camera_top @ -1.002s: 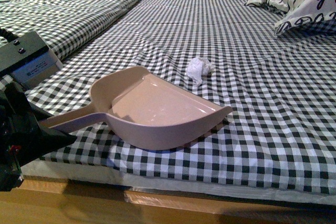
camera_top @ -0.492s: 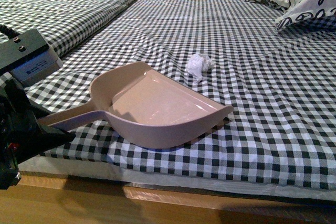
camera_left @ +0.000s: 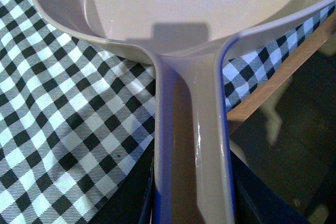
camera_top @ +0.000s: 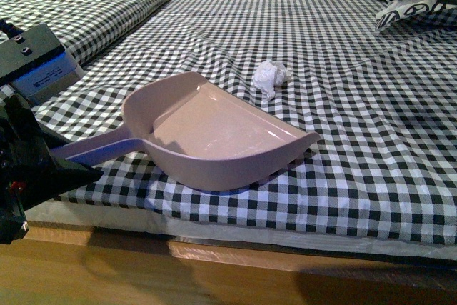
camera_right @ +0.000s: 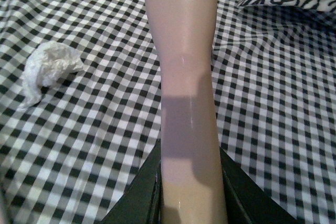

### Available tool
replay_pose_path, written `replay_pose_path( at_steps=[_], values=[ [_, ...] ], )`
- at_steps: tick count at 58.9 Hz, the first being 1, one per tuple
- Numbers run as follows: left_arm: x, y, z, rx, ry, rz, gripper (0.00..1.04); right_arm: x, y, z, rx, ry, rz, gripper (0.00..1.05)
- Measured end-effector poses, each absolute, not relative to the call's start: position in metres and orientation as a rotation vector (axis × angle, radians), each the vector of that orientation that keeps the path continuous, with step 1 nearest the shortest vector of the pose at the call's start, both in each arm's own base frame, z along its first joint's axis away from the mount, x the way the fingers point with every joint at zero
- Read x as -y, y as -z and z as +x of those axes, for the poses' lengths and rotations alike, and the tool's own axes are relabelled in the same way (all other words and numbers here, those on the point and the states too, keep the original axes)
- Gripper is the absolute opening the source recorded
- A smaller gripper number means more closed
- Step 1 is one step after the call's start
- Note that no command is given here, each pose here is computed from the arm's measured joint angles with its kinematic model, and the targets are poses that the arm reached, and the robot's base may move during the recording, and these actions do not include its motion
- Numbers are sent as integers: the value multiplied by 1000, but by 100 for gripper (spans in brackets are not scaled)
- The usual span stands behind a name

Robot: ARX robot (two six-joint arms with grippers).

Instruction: Clean up trash

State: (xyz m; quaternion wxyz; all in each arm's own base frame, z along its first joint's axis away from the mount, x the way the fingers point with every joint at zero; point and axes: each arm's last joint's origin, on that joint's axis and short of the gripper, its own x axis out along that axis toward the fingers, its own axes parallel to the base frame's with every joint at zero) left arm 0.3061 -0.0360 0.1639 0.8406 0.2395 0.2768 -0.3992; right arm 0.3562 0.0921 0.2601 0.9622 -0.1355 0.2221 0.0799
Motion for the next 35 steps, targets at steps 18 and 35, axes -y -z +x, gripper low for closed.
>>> replay_pose_path(
  at_steps=[18, 35],
  values=[
    [36, -164, 306, -585, 844, 506, 27, -112, -225, 429, -549, -156, -369, 21],
    [36, -164, 306, -585, 844, 506, 27, -125, -177, 450, -694, -198, -364, 21]
  ],
)
